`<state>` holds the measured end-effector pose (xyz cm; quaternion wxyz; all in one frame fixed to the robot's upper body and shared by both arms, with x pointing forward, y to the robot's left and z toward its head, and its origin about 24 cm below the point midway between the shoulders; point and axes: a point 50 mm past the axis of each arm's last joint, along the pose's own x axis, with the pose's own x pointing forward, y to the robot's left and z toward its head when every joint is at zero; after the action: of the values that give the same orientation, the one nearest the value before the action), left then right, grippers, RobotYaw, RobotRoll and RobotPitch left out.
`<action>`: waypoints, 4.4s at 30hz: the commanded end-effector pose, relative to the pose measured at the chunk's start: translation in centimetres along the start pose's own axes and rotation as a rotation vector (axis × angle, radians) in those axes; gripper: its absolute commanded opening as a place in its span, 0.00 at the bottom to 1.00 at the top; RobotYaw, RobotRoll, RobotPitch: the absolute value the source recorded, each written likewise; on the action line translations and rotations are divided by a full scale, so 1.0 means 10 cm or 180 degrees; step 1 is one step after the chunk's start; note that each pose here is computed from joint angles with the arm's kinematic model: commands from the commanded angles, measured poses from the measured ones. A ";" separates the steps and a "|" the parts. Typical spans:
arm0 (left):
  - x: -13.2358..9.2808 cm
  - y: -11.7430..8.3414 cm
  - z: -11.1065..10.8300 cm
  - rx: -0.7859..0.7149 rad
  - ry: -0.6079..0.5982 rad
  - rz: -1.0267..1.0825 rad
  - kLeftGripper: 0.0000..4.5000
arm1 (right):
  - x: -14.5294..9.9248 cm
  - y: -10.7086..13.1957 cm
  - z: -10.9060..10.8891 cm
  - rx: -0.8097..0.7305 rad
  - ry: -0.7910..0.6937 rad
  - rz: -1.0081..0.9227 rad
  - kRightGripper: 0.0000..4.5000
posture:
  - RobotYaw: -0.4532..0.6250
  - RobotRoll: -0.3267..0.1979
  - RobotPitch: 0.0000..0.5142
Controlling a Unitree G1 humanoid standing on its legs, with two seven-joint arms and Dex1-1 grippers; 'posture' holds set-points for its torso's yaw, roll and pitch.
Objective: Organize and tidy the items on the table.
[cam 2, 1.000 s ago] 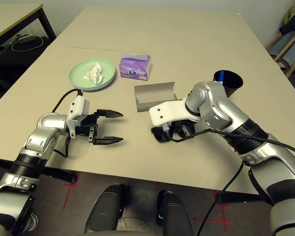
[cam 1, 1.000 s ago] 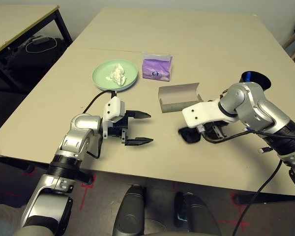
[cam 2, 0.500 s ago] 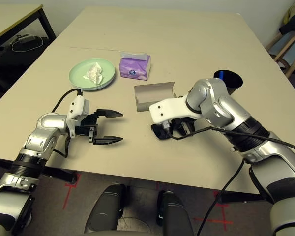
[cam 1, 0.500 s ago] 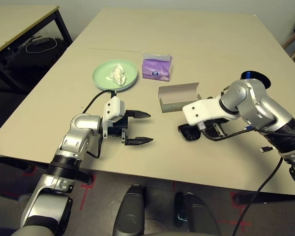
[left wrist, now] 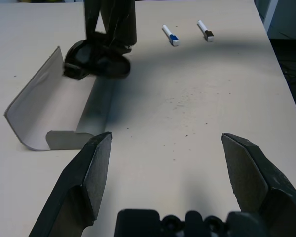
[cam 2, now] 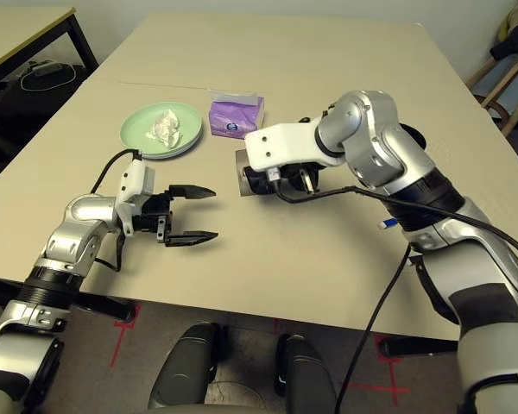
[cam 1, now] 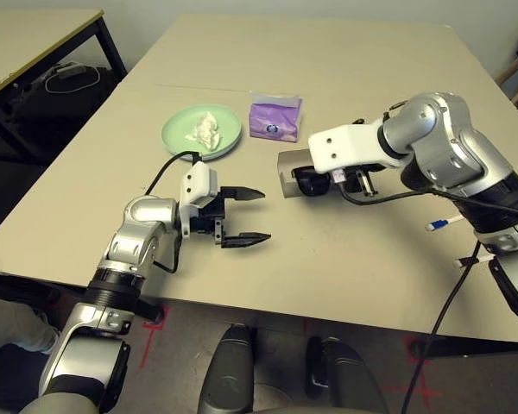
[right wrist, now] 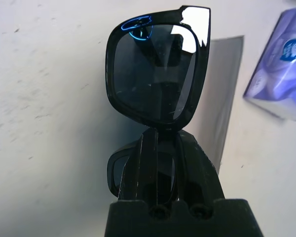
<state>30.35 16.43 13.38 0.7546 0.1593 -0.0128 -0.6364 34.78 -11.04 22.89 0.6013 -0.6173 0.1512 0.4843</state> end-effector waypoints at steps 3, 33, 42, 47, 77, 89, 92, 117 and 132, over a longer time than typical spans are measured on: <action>-0.06 0.00 0.01 0.0001 0.0023 0.0044 1.00 | 0.14 -0.08 -0.01 -0.0034 0.0152 -0.0114 0.08 | 0.68 0.62 0.18; -0.07 -0.06 0.04 -0.0032 0.0031 0.0134 1.00 | 0.51 -0.23 -0.11 -0.0044 0.0381 -0.0318 0.08 | 0.71 0.62 0.20; -0.06 -0.07 0.04 -0.0041 0.0033 0.0159 1.00 | 0.59 -0.10 -0.11 -0.0064 0.0369 -0.0128 0.39 | 0.71 0.62 0.20; -0.06 -0.07 0.04 -0.0033 0.0031 0.0159 1.00 | 0.55 -0.10 -0.12 -0.0052 0.0378 -0.0112 0.80 | 0.70 0.62 0.19; -0.03 0.20 0.00 -0.0135 -0.0102 0.0515 1.00 | 0.22 0.69 -0.62 0.3081 -0.2436 -0.1357 0.99 | 0.53 0.62 0.16; -0.03 0.20 -0.08 -0.0177 -0.0126 0.0614 1.00 | 0.25 1.21 -0.87 0.3186 -0.2715 -0.1835 0.99 | 0.55 0.62 0.19; -0.04 0.19 -0.08 -0.0158 -0.0167 0.0647 1.00 | 0.22 1.26 -0.91 0.3071 -0.2820 -0.1926 0.99 | 0.56 0.62 0.19; -0.05 0.25 -0.23 -0.0089 -0.0095 0.0787 0.91 | 0.21 1.51 -1.04 0.3051 -0.2719 -0.1595 1.00 | 0.58 0.62 0.23; -0.03 0.51 -0.15 -0.0337 -0.0268 0.1266 0.00 | 0.19 1.51 -0.99 0.3063 -0.2783 -0.1698 1.00 | 0.56 0.62 0.23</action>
<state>34.83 17.64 13.12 0.8549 0.0968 -0.0468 -0.5075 28.33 -22.73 10.34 0.9129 -0.0474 -0.0566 0.4014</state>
